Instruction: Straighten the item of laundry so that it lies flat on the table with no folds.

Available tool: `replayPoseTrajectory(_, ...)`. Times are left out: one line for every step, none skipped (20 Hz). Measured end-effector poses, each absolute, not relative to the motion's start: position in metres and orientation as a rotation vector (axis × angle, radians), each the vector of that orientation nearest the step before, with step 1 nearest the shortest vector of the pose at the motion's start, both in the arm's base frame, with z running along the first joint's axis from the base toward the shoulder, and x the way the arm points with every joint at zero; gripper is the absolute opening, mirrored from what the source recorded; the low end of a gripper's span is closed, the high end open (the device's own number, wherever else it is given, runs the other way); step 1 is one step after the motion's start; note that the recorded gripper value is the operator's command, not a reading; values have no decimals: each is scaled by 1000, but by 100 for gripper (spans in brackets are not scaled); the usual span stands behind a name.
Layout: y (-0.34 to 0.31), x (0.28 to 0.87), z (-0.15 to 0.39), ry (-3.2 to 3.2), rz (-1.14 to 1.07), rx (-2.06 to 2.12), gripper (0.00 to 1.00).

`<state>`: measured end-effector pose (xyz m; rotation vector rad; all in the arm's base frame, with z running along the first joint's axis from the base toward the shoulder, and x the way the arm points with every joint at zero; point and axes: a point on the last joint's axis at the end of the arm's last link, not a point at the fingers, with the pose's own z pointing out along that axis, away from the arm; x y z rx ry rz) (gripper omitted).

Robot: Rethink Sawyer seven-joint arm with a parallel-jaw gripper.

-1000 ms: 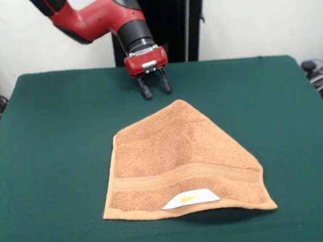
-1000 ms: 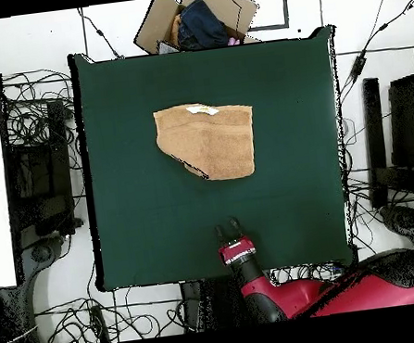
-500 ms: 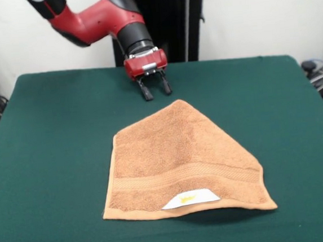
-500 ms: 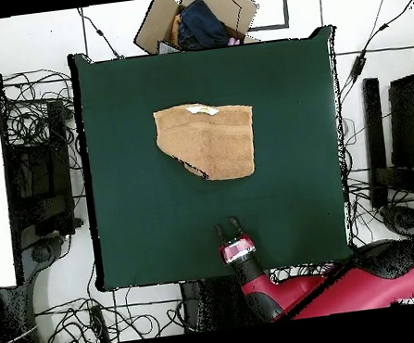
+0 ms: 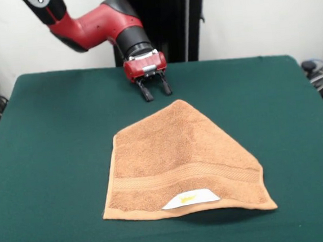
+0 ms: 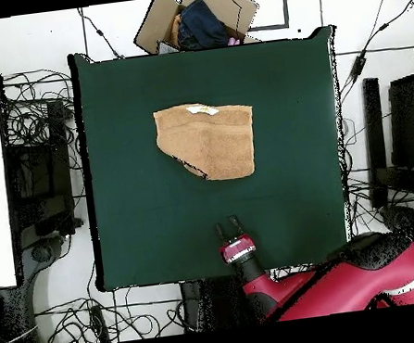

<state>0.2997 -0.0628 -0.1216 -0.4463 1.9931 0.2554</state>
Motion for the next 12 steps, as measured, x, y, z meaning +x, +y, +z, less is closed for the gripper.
replayPoseTrajectory(-63, 299, -122, 1987, 256, -448, 100)
replayPoseTrajectory(-63, 299, -123, 1982, 256, -450, 100)
replayPoseTrajectory(-64, 299, -124, 1970, 259, -449, 100)
replayPoseTrajectory(-64, 299, -125, 1964, 262, -446, 100)
replayPoseTrajectory(-64, 299, -125, 1961, 264, -443, 100)
replayPoseTrajectory(-65, 299, -127, 1952, 270, -439, 100)
replayPoseTrajectory(-65, 299, -127, 1949, 272, -441, 100)
replayPoseTrajectory(-66, 298, -127, 1946, 274, -443, 100)
replayPoseTrajectory(-66, 299, -128, 1943, 276, -444, 100)
replayPoseTrajectory(-66, 299, -128, 1940, 281, -445, 100)
replayPoseTrajectory(-67, 299, -128, 1938, 285, -447, 100)
replayPoseTrajectory(-67, 299, -128, 1936, 289, -450, 100)
